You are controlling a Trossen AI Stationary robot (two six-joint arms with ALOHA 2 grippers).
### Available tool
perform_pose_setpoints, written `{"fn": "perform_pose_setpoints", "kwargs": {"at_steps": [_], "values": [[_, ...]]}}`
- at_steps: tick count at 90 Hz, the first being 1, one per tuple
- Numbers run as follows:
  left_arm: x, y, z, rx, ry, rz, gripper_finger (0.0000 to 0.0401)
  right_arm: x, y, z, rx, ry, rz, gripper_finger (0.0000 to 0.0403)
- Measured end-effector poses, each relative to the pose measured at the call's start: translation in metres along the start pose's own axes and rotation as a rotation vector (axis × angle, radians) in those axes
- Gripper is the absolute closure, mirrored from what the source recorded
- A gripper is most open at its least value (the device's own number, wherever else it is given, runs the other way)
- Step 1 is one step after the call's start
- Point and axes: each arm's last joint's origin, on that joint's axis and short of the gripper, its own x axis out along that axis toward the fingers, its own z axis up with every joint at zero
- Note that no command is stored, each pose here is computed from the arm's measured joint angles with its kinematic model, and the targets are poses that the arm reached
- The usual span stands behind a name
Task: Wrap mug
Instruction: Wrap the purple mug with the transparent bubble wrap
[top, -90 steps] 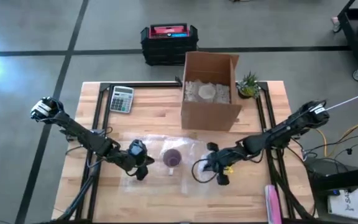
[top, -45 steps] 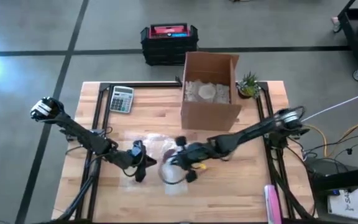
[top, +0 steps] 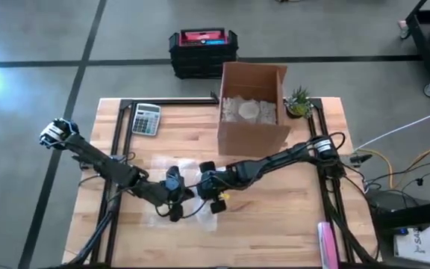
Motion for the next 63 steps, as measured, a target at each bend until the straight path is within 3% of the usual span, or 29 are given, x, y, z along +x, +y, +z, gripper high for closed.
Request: {"fn": "perform_pose_setpoints", "kwargs": {"at_steps": [32, 63], "values": [[0.043, 0.005, -0.017, -0.037, 0.032, 0.077, 0.0381, -0.011, -0.001, 0.0, 0.031, 0.036, 0.005, 0.0403], [0.045, 0.005, -0.016, -0.057, 0.025, 0.065, 0.0381, -0.091, -0.007, 0.016, 0.068, 0.029, 0.01, 0.0403]]}}
